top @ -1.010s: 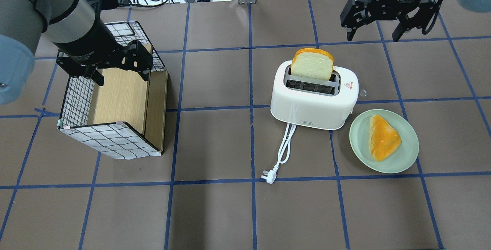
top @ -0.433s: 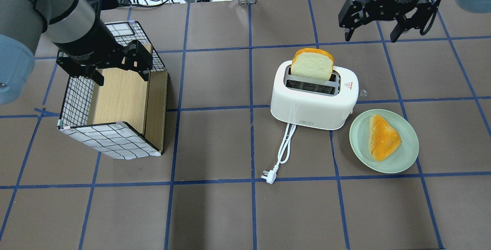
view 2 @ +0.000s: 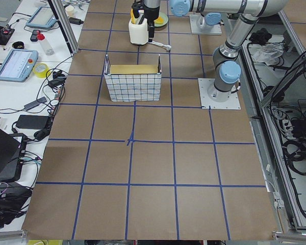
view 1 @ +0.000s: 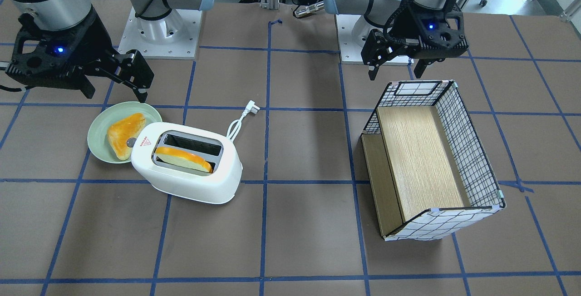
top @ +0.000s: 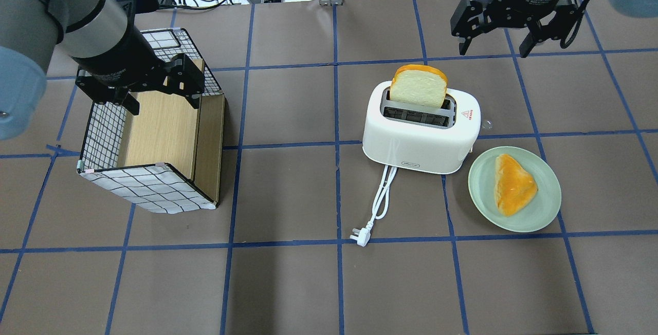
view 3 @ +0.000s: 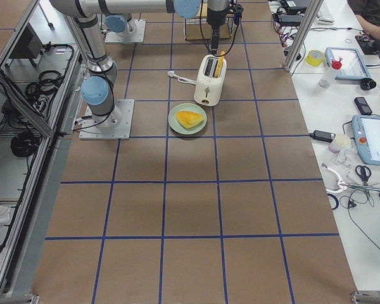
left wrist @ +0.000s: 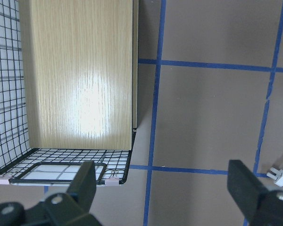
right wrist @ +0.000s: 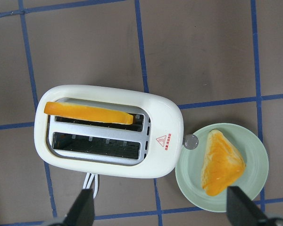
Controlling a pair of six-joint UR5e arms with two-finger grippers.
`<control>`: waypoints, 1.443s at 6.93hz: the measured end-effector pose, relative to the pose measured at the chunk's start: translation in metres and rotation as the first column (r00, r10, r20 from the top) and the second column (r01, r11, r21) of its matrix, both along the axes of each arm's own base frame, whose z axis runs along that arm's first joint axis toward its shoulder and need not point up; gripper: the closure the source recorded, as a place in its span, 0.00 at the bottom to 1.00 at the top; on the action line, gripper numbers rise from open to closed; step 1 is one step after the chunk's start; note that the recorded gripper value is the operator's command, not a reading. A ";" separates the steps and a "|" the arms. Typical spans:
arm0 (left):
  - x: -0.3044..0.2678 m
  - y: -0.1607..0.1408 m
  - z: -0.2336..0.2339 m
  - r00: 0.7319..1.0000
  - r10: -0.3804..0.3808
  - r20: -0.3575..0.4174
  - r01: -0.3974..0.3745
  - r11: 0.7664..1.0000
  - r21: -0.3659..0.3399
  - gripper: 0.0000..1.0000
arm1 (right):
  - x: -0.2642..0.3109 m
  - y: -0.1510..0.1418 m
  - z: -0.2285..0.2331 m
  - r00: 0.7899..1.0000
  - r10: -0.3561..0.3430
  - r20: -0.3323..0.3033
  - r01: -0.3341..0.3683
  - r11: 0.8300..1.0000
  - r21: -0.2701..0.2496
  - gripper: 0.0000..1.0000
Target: Press toaster with right arm
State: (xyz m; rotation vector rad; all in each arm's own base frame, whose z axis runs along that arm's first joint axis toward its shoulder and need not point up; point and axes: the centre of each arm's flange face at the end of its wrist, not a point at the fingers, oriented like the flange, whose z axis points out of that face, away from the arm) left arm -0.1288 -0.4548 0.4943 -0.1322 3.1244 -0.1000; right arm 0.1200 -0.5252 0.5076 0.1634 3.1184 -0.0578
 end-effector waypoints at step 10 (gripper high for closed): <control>0.000 0.000 0.000 1.000 0.000 0.001 0.000 1.000 0.000 0.00 | -0.102 -0.018 -0.017 0.980 0.165 0.115 -0.163 0.986 -0.024 0.85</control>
